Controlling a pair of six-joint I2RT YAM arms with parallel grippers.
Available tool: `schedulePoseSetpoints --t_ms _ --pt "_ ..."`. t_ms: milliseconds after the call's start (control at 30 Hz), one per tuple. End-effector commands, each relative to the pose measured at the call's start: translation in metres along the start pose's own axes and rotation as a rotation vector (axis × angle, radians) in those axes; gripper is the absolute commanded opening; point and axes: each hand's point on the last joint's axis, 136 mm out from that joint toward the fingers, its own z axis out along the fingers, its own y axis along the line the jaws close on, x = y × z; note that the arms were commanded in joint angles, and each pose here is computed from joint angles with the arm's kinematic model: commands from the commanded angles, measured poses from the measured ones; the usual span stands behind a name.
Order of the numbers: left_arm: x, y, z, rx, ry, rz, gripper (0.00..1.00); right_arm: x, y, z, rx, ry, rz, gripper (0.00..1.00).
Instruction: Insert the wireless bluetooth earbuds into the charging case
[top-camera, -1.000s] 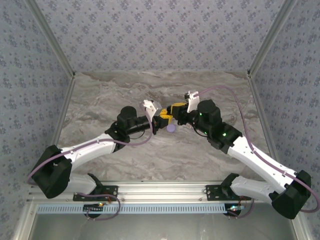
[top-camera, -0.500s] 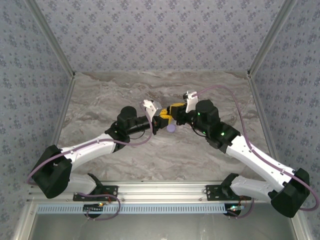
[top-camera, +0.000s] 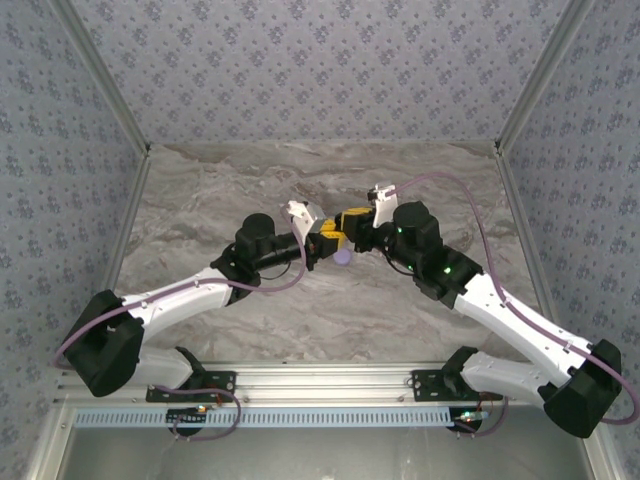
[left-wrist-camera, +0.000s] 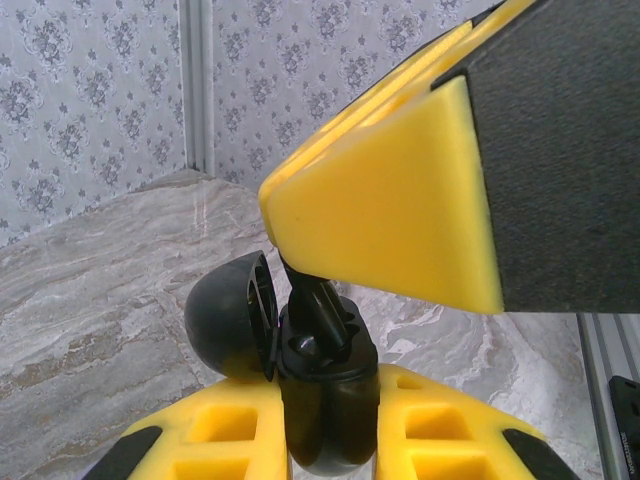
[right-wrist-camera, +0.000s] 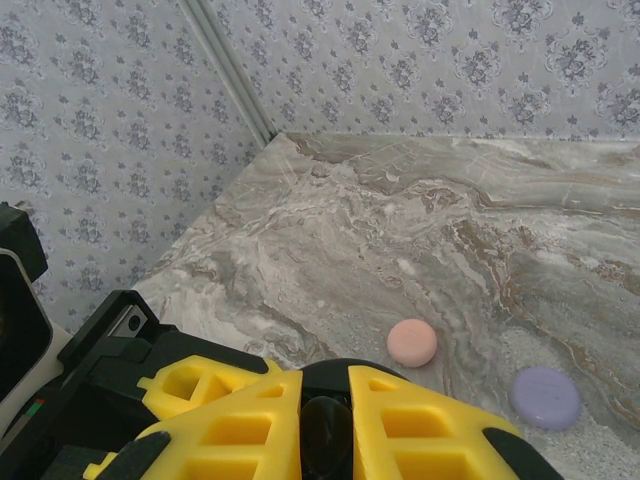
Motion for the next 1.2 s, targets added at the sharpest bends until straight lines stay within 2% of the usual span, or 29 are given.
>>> schedulePoseSetpoints --t_ms 0,600,933,1167 --pt "-0.030 0.000 -0.001 -0.010 -0.094 0.031 0.00 0.026 -0.004 0.001 0.015 0.098 -0.031 0.18" --pt "-0.031 0.000 0.000 -0.008 -0.091 0.036 0.00 0.026 -0.012 -0.005 0.071 0.097 -0.073 0.18" --pt "-0.032 0.000 0.002 -0.005 -0.086 0.032 0.00 0.026 0.001 -0.001 0.003 0.098 -0.061 0.18" --pt "-0.031 0.000 0.003 -0.003 -0.084 0.031 0.00 0.023 -0.011 -0.006 0.069 0.092 -0.095 0.18"
